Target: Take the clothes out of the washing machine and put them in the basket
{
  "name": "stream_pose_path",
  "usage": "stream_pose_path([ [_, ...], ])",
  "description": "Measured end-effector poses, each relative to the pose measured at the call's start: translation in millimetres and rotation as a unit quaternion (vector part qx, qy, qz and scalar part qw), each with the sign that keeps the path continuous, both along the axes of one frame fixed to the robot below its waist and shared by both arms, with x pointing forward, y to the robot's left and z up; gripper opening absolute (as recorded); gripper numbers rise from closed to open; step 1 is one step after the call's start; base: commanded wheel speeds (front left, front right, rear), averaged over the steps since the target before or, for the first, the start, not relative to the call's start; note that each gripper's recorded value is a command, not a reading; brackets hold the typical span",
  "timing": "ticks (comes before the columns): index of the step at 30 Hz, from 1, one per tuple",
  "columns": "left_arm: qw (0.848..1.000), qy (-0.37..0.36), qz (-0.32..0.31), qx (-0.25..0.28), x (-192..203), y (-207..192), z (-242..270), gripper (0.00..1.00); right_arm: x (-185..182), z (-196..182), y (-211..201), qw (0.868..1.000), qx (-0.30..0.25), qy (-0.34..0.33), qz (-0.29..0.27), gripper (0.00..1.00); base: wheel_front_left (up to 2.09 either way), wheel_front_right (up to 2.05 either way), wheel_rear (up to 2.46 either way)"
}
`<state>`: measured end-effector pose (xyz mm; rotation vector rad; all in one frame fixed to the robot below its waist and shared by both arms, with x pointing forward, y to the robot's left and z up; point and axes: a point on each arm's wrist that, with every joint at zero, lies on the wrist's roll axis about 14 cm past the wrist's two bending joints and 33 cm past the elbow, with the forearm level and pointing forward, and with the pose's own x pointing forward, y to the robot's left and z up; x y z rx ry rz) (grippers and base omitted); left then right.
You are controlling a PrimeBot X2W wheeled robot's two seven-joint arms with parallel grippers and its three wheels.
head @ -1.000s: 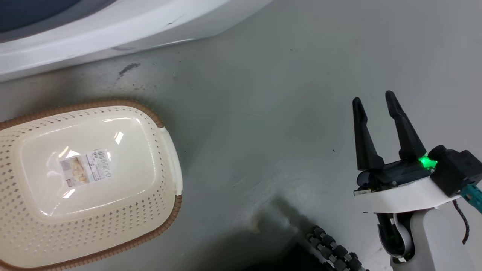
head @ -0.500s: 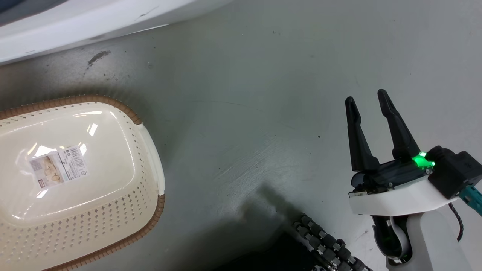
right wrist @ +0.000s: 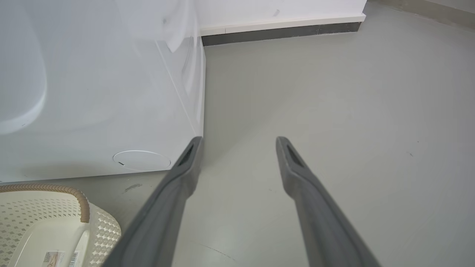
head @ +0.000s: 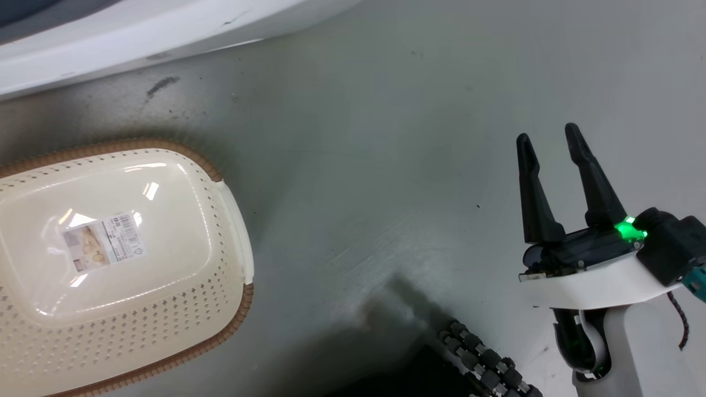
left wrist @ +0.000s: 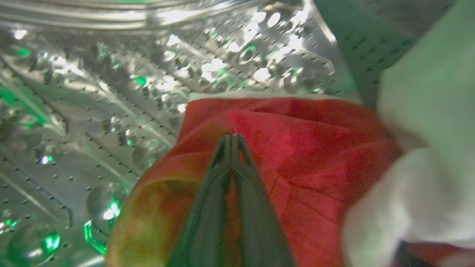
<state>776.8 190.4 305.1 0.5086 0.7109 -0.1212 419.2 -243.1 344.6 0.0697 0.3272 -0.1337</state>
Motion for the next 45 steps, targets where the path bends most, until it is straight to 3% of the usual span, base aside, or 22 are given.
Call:
stream_pose_path([
  [5,0.997,-0.055,-0.013,-0.05,1,-19,26,0.0,8,14,-5,1.0,-0.009,-0.023,-0.001,1.0,0.0,0.0,0.0],
  [10,0.985,-0.119,-0.002,-0.126,-10,-32,54,0.0,12,33,-2,0.999,-0.013,-0.049,0.006,1.0,0.0,0.0,0.0],
  [19,0.952,-0.236,-0.021,-0.197,-52,-48,116,0.0,18,80,11,0.993,-0.03,-0.11,0.032,1.0,0.0,0.0,0.0],
  [26,0.927,-0.285,-0.009,-0.243,-103,-48,146,0.0,9,110,27,0.987,-0.042,-0.144,0.058,1.0,0.0,0.0,0.0],
  [30,0.917,-0.304,-0.003,-0.26,-132,-47,167,0.0,6,128,38,0.982,-0.039,-0.169,0.071,1.0,0.0,0.0,0.0],
  [35,0.884,-0.381,-0.019,-0.271,-161,-45,228,0.0,1,145,56,0.977,-0.036,-0.19,0.095,1.0,0.0,0.0,0.0],
  [45,0.842,-0.464,-0.037,-0.273,-233,-34,290,0.0,-13,166,77,0.968,-0.031,-0.217,0.122,1.0,0.0,0.0,0.0],
])
